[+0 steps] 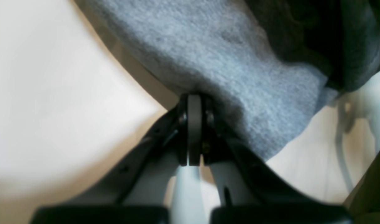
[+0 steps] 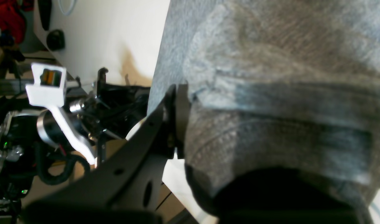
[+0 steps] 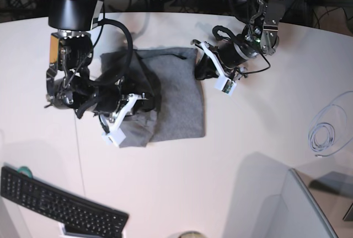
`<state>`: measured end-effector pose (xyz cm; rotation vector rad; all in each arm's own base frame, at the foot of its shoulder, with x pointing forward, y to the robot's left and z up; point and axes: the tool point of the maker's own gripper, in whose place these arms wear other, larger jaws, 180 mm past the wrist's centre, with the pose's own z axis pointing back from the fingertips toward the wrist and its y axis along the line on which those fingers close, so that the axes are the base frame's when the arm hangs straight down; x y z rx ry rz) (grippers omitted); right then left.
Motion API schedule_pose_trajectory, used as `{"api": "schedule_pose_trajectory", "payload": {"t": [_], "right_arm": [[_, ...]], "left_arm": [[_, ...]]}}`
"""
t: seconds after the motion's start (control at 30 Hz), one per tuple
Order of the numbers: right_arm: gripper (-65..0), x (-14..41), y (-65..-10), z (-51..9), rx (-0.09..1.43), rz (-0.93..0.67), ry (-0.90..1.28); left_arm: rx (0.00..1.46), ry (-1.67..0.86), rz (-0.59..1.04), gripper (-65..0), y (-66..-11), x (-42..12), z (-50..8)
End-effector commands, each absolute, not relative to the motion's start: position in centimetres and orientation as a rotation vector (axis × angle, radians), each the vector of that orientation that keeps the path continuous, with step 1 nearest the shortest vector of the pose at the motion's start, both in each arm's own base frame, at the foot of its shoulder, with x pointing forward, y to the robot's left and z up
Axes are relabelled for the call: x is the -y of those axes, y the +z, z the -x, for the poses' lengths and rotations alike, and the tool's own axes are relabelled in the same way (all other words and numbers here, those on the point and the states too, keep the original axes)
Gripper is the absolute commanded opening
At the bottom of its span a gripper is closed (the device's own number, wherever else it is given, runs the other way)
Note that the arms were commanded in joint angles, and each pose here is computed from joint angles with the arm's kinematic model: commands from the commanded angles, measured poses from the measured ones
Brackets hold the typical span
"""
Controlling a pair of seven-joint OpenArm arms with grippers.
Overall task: Layout the t-shirt on the table in an organized manner, then fold the t-shirt properly
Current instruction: 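Fold the shirt end held by the right gripper over toward the left gripper, then lay the folded layer down with the right gripper and release it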
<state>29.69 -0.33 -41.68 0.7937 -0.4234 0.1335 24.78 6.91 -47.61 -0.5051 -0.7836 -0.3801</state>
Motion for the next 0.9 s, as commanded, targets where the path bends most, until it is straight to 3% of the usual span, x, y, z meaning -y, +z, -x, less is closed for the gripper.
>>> {"api": "schedule_pose_trajectory", "payload": {"t": [0.0,0.23,0.4,0.47,0.57,0.67,0.87], "right_arm": [[-64.8,0.3,-40.5,-31.1,0.470,-0.806,0.142],[-64.8,-1.2,-40.1,-31.8,0.523,-0.807,0.184],[-63.8,-1.2,-41.1,-32.0,0.489,-0.797,0.104],[-58.8,-1.2,-41.3,-31.9,0.485,-0.798,0.096],[-44.1,-1.2,-41.4,-31.9,0.485,-0.798,0.096],[-35.0,-1.2,-41.3,-31.9,0.486,-0.798,0.097],[-33.2,-4.0,-41.2,-30.8,0.461,-0.760,0.250]], "left_arm": [[0.846,-0.377,0.518,-65.0,-46.0,-6.9,-25.9],[0.915,-0.342,0.442,-65.0,-44.1,-10.3,-26.6],[0.863,-0.283,0.307,-65.0,-43.7,-15.7,-25.9],[0.837,-0.244,0.249,-65.0,-43.7,-18.3,-25.0],[0.826,-0.214,0.158,-65.0,-42.8,-22.3,-23.8],[0.823,-0.213,0.099,-65.0,-42.0,-24.6,-22.9],[0.810,-0.167,0.030,-65.0,-41.5,-27.8,-21.2]]}}
